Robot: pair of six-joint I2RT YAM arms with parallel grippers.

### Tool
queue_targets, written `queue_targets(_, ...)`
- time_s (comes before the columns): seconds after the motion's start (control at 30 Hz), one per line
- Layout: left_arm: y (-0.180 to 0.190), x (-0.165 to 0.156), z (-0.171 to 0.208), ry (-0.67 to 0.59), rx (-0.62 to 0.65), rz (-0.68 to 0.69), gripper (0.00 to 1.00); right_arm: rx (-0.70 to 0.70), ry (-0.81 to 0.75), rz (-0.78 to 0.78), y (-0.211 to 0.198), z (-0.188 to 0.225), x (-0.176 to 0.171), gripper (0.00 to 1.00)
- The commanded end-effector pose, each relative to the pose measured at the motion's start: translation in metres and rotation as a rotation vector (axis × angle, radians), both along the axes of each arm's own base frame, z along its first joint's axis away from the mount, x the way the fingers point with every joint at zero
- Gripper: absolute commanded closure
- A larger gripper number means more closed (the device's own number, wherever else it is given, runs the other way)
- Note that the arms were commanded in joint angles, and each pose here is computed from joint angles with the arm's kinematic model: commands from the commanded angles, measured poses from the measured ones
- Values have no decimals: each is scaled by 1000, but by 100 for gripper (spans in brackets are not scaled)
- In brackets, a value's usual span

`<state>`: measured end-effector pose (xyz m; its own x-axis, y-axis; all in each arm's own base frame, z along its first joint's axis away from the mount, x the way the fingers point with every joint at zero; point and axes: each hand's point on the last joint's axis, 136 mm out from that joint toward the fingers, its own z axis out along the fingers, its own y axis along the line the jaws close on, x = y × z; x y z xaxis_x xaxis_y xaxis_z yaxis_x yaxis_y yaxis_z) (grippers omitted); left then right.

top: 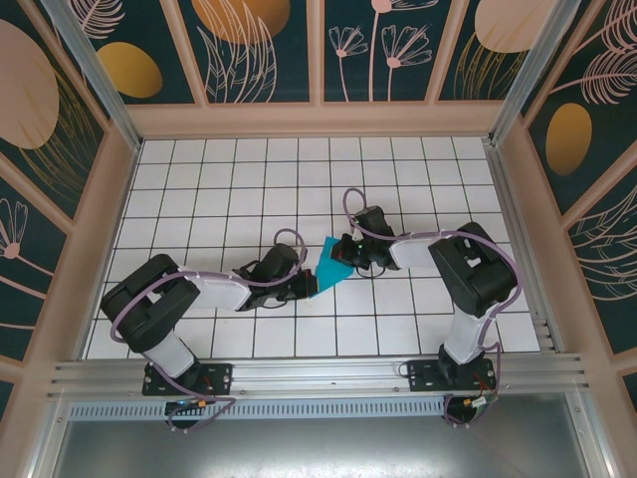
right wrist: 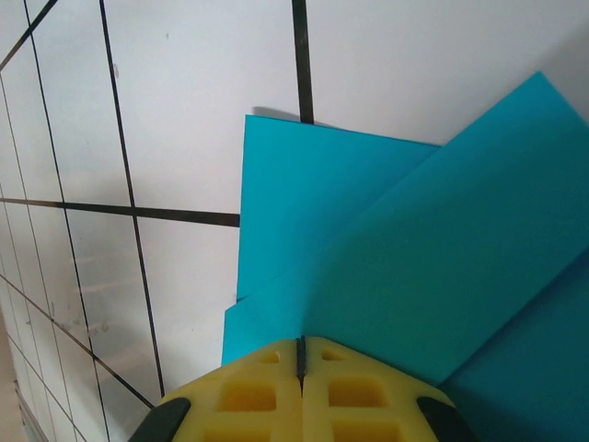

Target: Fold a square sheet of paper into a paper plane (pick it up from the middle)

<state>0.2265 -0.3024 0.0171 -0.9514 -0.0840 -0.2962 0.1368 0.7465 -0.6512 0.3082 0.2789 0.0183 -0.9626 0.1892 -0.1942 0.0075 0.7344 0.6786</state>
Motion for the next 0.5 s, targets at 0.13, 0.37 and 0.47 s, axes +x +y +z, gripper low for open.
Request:
queue_targets(0.13,2,-19,-17,72,11,-55,100,4,-78,38,-1,28,8,100)
queue_targets(0.37,11,-20,-25,79,58,-35,100,72,-123,140,11,43,-17,100)
queue_targets(0.47,12,-20,-26,78,68,-30,100,73,-93,176,16,32,-34,100)
